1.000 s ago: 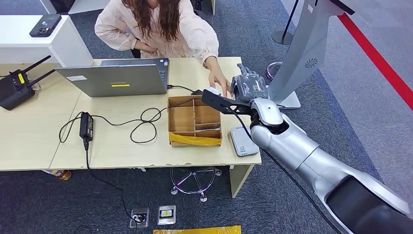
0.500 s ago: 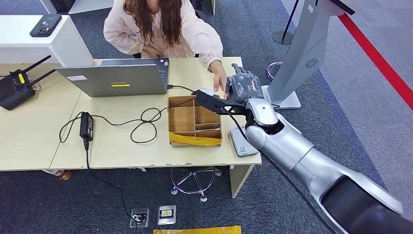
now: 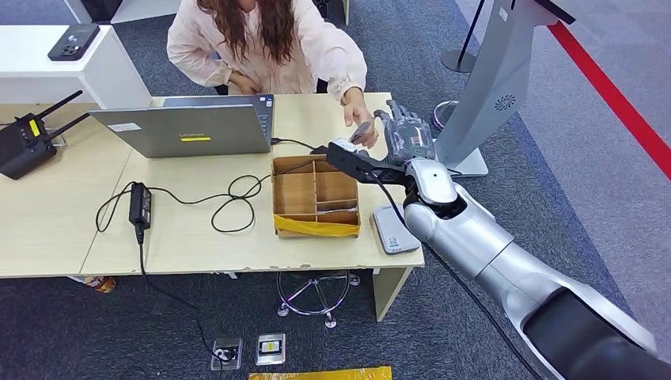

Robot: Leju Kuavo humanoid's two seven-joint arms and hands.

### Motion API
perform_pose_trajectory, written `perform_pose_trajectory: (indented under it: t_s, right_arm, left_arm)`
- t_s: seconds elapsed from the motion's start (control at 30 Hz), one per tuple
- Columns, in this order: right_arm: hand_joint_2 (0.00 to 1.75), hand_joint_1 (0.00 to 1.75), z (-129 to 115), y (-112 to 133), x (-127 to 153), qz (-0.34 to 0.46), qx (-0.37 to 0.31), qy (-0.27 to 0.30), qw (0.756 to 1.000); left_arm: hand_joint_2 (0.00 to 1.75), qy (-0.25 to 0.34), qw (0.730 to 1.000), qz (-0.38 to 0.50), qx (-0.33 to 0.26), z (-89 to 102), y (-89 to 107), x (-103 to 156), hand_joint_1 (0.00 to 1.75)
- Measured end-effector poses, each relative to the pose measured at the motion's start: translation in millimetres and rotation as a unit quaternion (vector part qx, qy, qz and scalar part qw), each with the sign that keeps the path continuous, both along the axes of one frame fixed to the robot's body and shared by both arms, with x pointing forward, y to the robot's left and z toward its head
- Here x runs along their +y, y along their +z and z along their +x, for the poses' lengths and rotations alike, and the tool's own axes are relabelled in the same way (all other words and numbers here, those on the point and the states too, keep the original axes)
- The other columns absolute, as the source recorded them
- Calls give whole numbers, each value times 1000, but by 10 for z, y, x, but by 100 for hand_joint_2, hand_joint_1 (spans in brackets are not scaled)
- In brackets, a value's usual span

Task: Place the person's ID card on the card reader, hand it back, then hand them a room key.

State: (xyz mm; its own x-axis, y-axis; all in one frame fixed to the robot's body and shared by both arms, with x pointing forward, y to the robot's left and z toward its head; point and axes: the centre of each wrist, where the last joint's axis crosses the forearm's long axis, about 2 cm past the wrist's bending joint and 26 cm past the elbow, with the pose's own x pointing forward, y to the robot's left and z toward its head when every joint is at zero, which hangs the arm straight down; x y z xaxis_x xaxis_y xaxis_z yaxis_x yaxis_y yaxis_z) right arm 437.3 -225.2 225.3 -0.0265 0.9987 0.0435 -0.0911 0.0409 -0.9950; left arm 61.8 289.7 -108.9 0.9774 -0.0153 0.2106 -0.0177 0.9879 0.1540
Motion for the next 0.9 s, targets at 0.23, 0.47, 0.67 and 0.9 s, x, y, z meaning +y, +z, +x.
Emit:
perform_pose_trajectory:
  t_s: [0.23, 0.47, 0.67, 0.9]
  right_arm:
    - [0, 0, 6, 12, -6, -4, -8, 3, 1000]
    - [0, 0, 14, 45, 24, 10, -18, 10, 1000]
    - [0, 0, -159, -72, -50, 51, -48, 5, 998]
    - [0, 0, -665, -205, -407, 117, -66, -22, 991]
  left_arm:
    - [0, 1, 1000, 1, 2, -3, -1, 7, 0]
    - [0, 3, 1000, 0, -1, -3, -1, 12, 0]
    - [0, 6, 1000, -4, 4, -13, -3, 12, 0]
    - [0, 16, 1000, -2, 7, -64, -10, 19, 0]
